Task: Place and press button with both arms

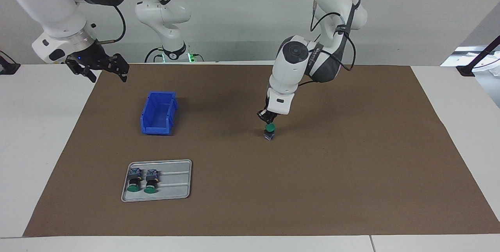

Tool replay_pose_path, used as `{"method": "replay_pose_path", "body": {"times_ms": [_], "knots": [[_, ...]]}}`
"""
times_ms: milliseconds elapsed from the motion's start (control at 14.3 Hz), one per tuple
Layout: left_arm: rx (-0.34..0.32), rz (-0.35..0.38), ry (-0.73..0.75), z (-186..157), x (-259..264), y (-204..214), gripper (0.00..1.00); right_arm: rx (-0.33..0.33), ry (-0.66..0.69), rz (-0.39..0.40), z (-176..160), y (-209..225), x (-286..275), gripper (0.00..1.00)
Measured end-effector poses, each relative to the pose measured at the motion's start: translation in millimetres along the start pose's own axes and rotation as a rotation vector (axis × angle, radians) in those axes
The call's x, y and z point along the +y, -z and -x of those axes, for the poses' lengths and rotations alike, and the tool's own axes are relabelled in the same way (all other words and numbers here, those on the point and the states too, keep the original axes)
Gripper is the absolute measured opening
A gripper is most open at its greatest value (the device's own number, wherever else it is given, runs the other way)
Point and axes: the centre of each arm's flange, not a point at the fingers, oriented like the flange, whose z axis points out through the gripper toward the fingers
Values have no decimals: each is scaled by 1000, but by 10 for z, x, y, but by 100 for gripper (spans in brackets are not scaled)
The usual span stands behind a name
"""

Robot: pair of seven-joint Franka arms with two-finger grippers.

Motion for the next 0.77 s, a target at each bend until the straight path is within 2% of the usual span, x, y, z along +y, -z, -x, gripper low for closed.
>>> {"method": "replay_pose_path", "body": {"times_ms": [770], "knots": [[-9,-37,11,-59,-76,-218,4,0,0,0,0,0,0,100]]}}
